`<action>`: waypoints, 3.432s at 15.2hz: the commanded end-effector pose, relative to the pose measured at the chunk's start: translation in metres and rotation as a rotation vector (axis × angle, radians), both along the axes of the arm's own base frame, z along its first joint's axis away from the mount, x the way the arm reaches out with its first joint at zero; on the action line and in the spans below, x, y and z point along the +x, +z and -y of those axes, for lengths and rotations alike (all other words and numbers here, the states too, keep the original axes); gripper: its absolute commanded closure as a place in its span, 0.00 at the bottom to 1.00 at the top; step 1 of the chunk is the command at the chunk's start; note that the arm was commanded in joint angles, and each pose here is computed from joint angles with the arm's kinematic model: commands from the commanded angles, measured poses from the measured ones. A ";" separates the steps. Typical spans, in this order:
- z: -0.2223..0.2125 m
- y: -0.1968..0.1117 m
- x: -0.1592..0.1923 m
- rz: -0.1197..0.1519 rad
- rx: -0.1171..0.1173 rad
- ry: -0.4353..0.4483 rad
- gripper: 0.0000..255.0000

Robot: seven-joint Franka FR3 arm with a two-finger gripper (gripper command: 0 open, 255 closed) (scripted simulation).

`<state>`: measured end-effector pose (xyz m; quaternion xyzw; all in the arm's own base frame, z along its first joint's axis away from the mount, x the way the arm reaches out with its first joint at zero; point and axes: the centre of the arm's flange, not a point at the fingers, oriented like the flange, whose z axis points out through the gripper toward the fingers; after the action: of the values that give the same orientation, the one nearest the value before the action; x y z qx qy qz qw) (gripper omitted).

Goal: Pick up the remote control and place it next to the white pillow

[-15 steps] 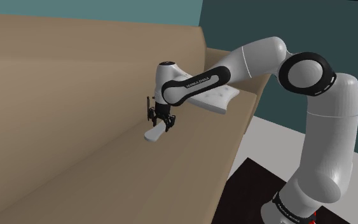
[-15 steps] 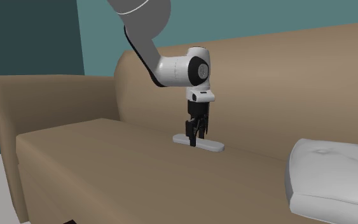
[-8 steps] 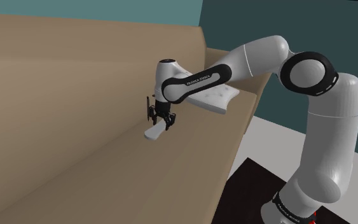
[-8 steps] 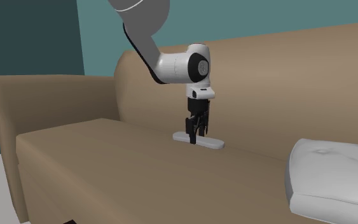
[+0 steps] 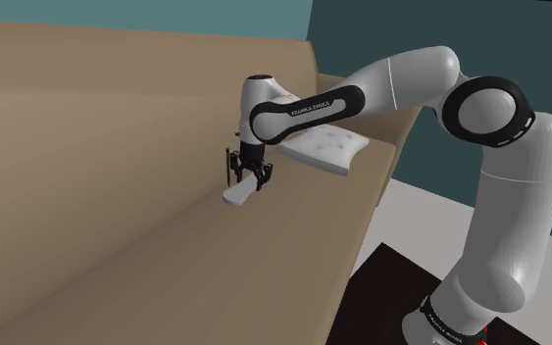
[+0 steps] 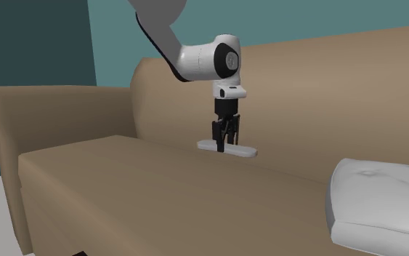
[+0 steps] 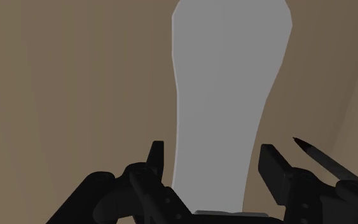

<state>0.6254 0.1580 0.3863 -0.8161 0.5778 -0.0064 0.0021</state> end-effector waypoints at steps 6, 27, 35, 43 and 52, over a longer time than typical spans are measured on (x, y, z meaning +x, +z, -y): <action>0.000 0.037 0.000 0.000 0.000 0.000 1.00; 0.000 0.143 0.000 0.000 0.000 0.000 1.00; 0.098 0.144 -0.039 0.000 0.000 0.000 1.00; 0.196 0.144 -0.078 0.000 0.000 0.000 1.00; 0.307 0.145 -0.122 0.000 0.000 0.000 1.00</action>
<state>0.5085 -0.1352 0.5312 -0.8157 0.5785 -0.0063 0.0019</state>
